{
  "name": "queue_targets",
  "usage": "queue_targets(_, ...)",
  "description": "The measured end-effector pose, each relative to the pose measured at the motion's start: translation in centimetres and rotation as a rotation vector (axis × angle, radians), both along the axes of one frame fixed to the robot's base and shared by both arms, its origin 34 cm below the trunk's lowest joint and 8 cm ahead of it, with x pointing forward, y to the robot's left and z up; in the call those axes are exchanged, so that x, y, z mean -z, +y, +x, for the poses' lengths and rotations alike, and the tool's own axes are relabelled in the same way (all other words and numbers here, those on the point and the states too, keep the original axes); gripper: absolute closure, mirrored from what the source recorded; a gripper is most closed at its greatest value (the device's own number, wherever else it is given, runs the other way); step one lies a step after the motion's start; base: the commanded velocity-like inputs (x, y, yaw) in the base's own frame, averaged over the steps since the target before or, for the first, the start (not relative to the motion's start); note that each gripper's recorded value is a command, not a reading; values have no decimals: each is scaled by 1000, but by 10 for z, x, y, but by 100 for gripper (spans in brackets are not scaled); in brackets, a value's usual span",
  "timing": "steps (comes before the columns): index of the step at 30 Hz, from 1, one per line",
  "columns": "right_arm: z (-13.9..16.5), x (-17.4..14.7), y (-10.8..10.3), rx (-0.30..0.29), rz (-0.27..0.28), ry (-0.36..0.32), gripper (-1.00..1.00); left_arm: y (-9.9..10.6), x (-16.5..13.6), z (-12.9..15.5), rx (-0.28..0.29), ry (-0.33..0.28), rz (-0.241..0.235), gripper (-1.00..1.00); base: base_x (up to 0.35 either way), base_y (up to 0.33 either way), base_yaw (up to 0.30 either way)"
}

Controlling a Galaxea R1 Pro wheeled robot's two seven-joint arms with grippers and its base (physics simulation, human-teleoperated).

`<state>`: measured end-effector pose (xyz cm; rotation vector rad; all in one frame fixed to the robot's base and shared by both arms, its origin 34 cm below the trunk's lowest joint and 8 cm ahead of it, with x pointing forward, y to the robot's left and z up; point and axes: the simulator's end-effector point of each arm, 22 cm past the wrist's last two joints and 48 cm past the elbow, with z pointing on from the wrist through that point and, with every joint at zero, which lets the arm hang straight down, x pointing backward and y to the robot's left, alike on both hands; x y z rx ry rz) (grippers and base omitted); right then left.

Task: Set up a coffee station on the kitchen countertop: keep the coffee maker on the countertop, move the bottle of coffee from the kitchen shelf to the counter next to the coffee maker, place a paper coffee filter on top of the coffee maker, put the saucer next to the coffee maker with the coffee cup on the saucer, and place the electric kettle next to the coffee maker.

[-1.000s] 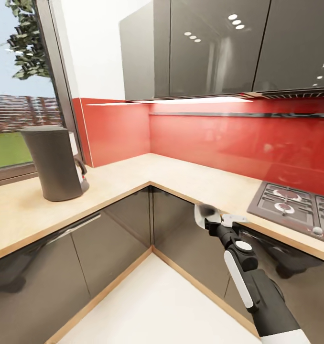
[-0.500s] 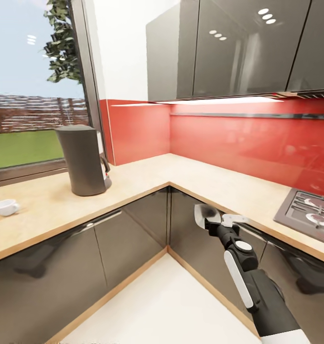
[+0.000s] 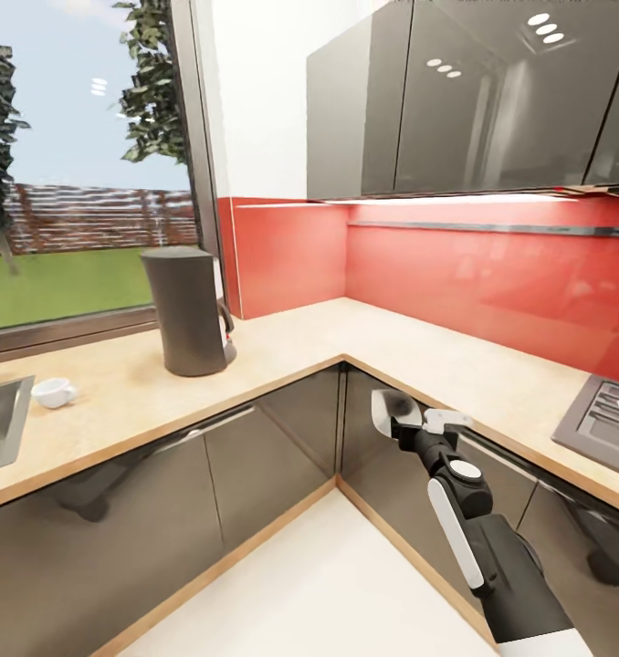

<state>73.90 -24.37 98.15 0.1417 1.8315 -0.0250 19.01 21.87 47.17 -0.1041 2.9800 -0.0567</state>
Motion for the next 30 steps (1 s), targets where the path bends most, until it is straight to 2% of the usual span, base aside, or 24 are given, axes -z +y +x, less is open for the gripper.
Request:
queue_targets(17,0,-26,0,-1,0,0,100,0,-26,-1,0,1,0,-100,0,0,6)
queue_targets(30,-2,-48,0,0,-1,-6,100,0,-45,0,0,-4,0,-100,0,0,222)
